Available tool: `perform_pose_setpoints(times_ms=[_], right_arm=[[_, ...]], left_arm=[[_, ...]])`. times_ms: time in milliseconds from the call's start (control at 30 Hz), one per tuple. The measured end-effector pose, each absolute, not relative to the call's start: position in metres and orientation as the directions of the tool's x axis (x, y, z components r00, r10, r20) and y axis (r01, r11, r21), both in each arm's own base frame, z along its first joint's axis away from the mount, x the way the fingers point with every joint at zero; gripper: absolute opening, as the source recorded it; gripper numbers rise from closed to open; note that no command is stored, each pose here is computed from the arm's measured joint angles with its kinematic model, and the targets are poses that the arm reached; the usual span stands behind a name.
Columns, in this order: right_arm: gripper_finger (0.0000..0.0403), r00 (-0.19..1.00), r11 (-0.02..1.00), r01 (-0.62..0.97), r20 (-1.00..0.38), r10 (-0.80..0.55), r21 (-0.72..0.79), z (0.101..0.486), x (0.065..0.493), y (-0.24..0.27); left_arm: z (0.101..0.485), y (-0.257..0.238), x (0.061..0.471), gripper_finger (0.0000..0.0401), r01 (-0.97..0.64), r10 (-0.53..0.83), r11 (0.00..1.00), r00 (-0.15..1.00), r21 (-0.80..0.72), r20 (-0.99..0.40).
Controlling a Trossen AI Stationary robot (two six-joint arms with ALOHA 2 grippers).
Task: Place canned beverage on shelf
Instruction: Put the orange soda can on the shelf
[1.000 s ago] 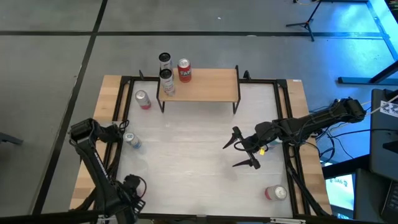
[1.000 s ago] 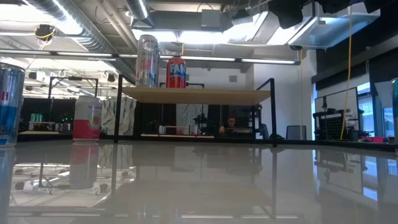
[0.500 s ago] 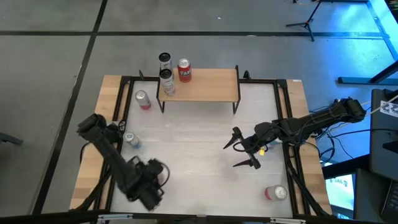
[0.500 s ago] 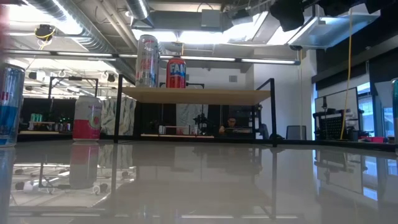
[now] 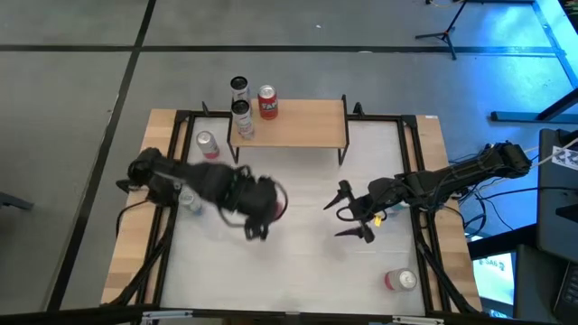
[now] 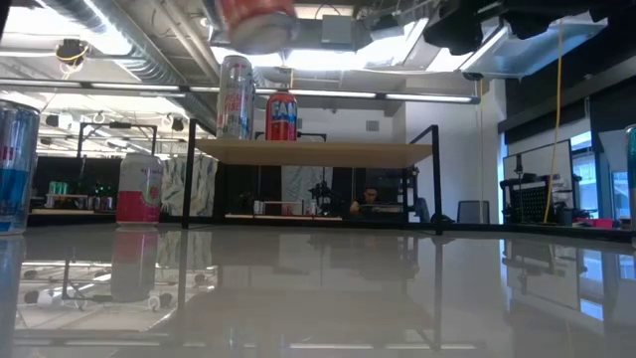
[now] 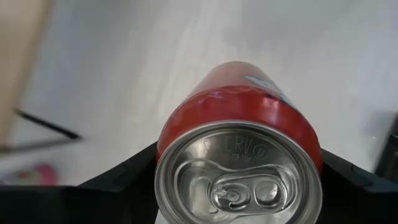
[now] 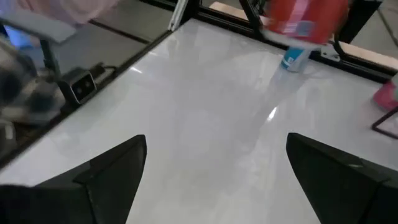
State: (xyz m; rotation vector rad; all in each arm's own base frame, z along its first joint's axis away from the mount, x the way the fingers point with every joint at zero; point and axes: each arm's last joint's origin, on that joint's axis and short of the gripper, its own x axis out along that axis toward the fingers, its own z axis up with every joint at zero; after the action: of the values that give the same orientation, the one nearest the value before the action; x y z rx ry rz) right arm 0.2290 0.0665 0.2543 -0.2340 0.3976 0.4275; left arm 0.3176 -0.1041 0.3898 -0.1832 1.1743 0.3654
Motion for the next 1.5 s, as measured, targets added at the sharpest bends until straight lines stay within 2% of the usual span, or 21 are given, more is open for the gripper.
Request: perform_pose_setpoints(times_ms=[333,533,667,967,1500], right_arm=[[0.0381,0.866,0.899,-0.382,-0.424,0.267,-0.214,0.254,0.23,0.064],[0.0381,0.878,0.909,-0.345,-0.423,0.225,-0.232,0.254,0.23,0.063],[0.0381,0.883,0.916,-0.325,-0.422,0.206,-0.234,0.254,0.23,0.062],[0.0381,0.885,0.918,-0.321,-0.417,0.205,-0.232,0.255,0.231,0.062],[0.0381,0.882,0.918,-0.324,-0.424,0.205,-0.23,0.254,0.23,0.062]], left_arm=[[0.425,-0.01,0.327,0.028,-0.268,0.245,0.953,0.402,0.142,-0.882],[0.441,0.035,0.32,0.0281,-0.253,0.299,0.945,0.423,0.206,-0.855],[0.443,0.063,0.315,0.0281,-0.27,0.296,0.943,0.415,0.194,-0.86],[0.423,0.106,0.325,0.0281,-0.252,0.28,0.947,0.346,0.198,-0.895],[0.379,0.146,0.349,0.0282,-0.242,0.267,0.946,0.205,0.216,-0.942]])
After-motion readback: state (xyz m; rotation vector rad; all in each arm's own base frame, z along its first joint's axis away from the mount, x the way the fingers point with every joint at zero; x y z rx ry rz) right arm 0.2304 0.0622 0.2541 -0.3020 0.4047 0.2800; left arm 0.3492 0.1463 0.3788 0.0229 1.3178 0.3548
